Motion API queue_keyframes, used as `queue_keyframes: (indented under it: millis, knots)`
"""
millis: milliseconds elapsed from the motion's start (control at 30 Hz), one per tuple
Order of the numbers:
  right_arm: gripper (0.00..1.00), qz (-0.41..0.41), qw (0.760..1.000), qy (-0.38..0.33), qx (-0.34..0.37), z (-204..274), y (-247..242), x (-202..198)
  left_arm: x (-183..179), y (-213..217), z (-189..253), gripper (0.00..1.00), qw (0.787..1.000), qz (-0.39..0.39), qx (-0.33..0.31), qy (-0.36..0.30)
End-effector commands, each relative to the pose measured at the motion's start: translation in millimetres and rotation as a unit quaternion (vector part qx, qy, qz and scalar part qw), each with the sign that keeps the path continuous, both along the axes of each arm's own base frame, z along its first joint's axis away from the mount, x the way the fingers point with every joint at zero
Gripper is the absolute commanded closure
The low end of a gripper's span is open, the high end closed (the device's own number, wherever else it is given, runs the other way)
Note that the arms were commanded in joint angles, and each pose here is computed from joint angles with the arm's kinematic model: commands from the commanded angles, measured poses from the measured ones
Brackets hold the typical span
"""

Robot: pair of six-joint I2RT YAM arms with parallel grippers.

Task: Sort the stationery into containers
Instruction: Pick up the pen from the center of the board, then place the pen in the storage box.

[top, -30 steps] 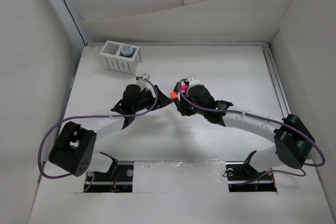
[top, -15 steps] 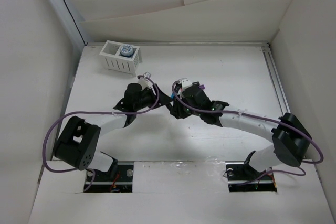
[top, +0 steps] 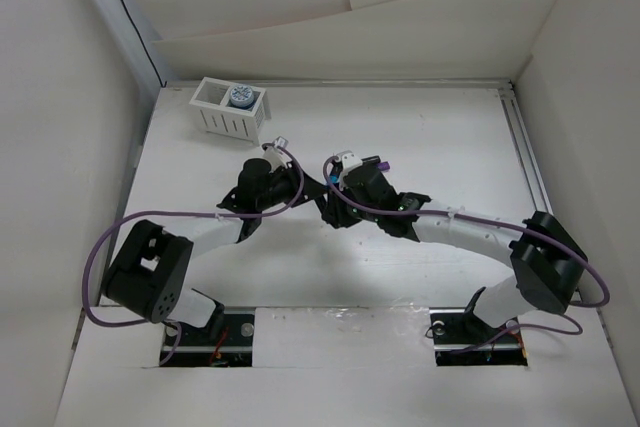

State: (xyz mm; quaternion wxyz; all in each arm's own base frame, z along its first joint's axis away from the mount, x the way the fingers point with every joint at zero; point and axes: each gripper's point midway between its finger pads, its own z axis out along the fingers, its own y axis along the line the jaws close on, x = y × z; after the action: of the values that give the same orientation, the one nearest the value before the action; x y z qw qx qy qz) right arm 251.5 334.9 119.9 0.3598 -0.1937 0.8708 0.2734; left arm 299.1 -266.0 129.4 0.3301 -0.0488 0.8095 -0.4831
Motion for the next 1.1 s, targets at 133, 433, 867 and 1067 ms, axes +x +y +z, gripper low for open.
queue_keyframes:
  millis: [133, 433, 867, 1067]
  knots:
    - [0.63, -0.012, 0.997, -0.05, 0.049, 46, 17, 17, 10, 3, 23, 0.98, 0.999, 0.015, -0.001, -0.04]
    - [0.28, -0.029, 0.992, -0.094, 0.081, 88, 1, 14, 32, 25, 29, 1.0, 0.997, 0.066, 0.013, -0.044]
    - [0.27, -0.063, 0.989, -0.114, 0.076, 85, -40, -1, 157, 126, 126, 1.0, 0.947, 0.29, 0.092, -0.098]
    - [0.27, -0.058, 0.987, -0.121, 0.084, 82, -44, -5, 224, 212, 162, 1.0, 0.897, 0.407, 0.147, -0.092]
